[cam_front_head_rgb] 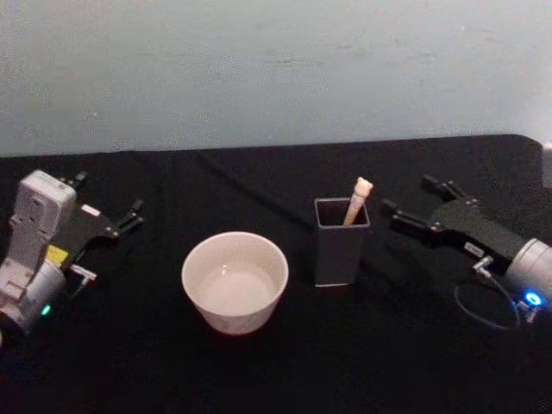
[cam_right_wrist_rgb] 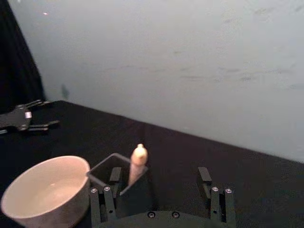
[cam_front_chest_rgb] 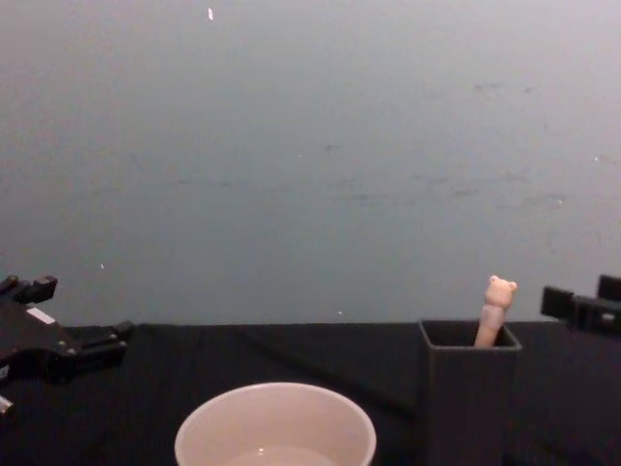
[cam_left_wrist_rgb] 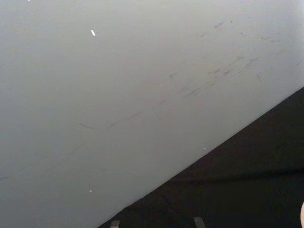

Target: Pick up the stirring spoon with one hand, stir inside the cup, then place it back in its original position.

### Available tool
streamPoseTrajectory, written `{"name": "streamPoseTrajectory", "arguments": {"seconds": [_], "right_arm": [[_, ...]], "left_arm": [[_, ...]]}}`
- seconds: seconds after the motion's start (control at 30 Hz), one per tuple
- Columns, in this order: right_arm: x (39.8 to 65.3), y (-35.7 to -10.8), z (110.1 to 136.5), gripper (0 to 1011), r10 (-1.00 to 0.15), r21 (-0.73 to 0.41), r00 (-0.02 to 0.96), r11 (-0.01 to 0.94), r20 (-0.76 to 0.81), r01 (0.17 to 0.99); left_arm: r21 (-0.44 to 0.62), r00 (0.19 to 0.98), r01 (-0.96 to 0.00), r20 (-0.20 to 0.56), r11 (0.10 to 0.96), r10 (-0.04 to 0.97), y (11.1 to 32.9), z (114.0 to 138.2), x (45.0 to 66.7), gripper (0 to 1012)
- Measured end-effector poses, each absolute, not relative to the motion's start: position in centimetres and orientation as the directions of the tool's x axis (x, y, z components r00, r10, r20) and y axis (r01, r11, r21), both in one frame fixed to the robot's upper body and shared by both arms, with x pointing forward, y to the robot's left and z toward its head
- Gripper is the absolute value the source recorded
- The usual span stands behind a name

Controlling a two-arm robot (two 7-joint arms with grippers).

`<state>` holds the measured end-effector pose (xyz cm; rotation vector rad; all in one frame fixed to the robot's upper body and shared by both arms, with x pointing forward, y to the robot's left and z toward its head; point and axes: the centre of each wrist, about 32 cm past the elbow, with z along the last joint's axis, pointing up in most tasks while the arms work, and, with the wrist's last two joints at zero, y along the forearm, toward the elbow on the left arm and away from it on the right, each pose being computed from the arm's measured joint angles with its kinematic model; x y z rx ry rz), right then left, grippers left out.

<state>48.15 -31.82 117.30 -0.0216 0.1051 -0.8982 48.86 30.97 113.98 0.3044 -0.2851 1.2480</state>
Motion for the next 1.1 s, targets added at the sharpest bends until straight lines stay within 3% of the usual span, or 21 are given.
{"name": "streamPoseTrajectory", "arguments": {"seconds": [0.67,1.1], "right_arm": [[52.0,-28.3,116.0,1002,-0.742,-0.081,0.661,0.669,-0.107,0.739],[52.7,-27.5,115.9,1002,-0.734,-0.073,0.675,0.68,-0.083,0.73]], "left_arm": [[0.07,0.292,-0.955,0.374,0.287,0.88,31.0,114.0,48.9,1002],[0.07,0.292,-0.955,0.374,0.287,0.88,31.0,114.0,48.9,1001]]}}
